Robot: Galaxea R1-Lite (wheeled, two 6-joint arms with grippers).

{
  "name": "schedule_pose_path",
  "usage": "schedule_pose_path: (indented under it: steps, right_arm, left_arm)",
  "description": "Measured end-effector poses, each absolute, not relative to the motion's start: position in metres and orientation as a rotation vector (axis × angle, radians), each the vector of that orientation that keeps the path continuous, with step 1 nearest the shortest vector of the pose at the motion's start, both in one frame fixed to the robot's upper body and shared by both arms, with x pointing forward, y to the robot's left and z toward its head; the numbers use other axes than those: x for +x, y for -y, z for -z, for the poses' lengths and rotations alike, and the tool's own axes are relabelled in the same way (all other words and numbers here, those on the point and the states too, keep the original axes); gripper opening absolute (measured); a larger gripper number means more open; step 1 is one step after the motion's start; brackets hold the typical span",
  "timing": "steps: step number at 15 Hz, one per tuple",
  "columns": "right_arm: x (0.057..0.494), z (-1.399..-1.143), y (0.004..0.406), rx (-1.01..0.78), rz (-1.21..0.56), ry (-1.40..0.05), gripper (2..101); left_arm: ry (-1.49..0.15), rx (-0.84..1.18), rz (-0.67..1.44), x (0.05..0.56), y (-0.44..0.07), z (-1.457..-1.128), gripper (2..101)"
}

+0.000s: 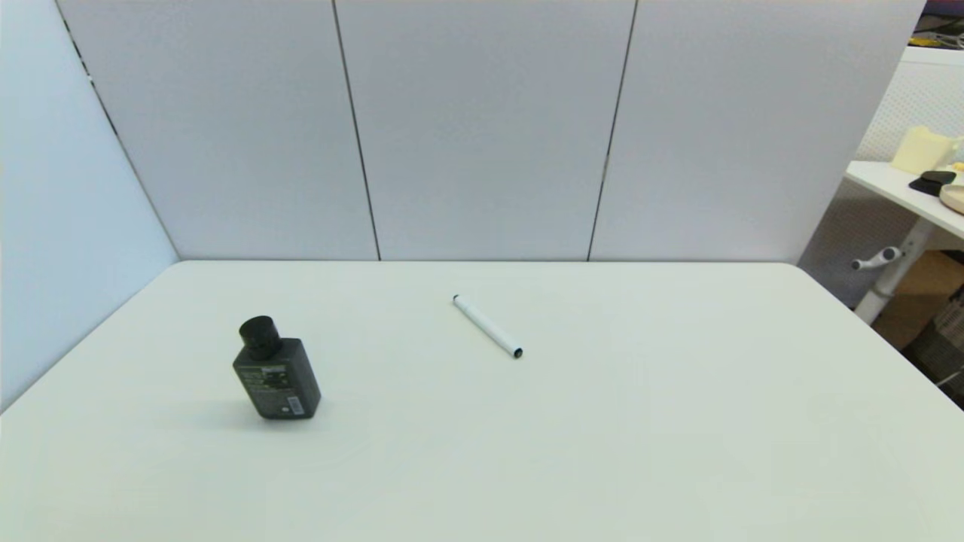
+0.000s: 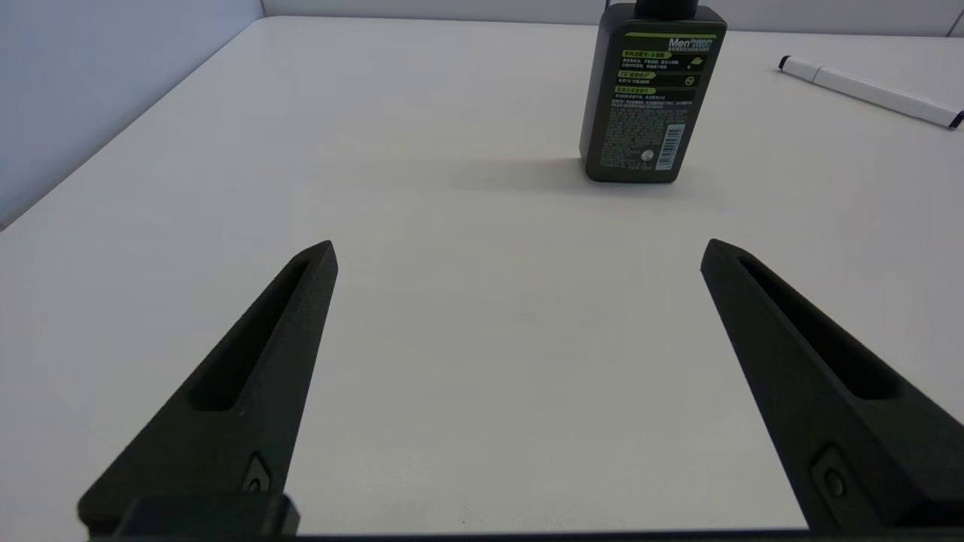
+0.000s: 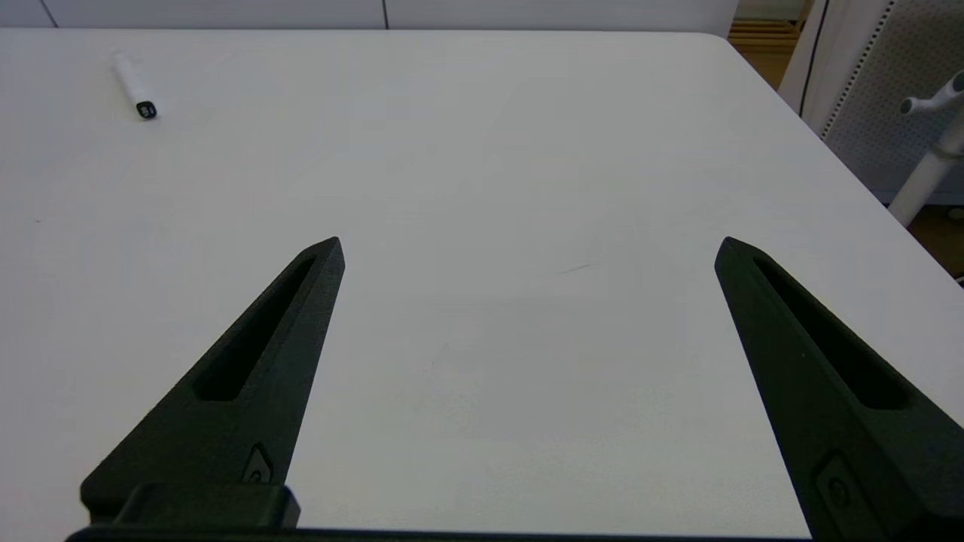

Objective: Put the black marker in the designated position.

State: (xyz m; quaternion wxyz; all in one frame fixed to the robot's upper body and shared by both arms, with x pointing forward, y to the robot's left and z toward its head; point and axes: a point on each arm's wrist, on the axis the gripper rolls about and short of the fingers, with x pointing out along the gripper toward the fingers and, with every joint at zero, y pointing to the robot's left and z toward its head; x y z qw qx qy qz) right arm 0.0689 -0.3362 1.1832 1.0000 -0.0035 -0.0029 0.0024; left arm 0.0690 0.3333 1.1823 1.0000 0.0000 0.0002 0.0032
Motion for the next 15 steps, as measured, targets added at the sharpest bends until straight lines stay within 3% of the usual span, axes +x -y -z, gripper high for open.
schedule_pose_path:
  steps: [12, 15]
  right_arm:
    - [0.069, -1.183, 0.336, -0.007, -0.006, 0.005, 97.3]
    - [0.069, -1.183, 0.336, -0.007, -0.006, 0.005, 97.3]
  left_arm:
    - [-0.012, 0.004, -0.006, 0.07, -0.333, -1.183, 97.8]
    - [-0.006, 0.024, 0.0, 0.069, -0.333, -1.21, 97.8]
